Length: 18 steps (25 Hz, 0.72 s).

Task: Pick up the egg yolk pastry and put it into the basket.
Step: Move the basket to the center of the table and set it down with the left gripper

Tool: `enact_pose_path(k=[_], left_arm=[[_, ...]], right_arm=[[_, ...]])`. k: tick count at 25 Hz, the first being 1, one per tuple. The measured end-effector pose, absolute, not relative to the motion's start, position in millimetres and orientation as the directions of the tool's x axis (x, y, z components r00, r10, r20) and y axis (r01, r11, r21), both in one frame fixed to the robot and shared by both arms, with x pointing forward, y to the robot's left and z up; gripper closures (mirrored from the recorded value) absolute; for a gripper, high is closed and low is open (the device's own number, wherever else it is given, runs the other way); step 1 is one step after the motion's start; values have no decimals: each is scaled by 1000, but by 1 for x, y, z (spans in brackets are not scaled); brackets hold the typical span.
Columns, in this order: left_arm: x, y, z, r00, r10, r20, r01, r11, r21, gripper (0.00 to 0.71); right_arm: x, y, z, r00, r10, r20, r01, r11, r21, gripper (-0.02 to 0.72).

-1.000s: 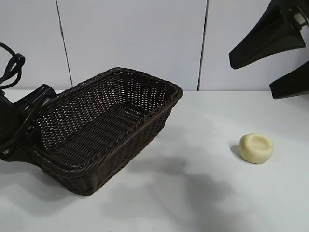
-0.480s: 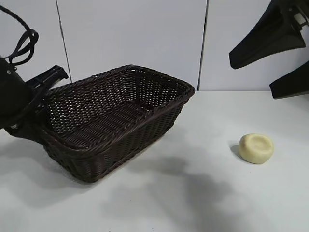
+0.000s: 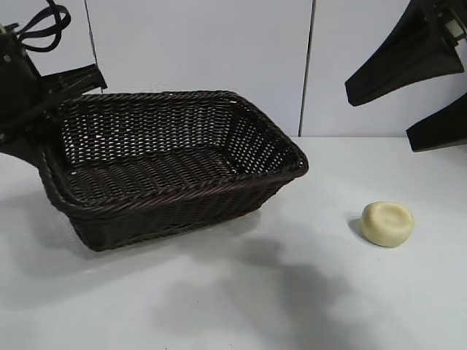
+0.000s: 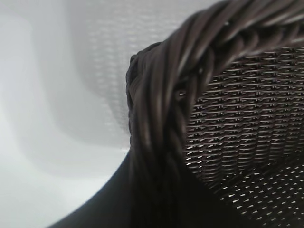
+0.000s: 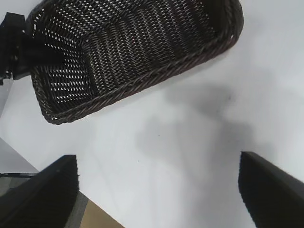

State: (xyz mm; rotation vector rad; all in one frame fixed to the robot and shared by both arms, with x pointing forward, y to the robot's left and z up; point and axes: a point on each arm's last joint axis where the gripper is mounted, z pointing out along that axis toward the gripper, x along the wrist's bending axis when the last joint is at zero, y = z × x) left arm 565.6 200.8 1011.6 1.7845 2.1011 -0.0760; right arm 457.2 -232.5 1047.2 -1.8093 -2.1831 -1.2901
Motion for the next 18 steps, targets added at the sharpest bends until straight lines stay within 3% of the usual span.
enact_pose_path(k=[8,18], left_arm=[[581,201,990,34,934,-356,996,-2,92,611],[590,194,968,16,922,-386,998,9,64,611]], right_arm=[[457,-232,1047,-325,803,500,825,-17,565,49],[457,-232,1047,-325,803,500,825,-17,565,49]])
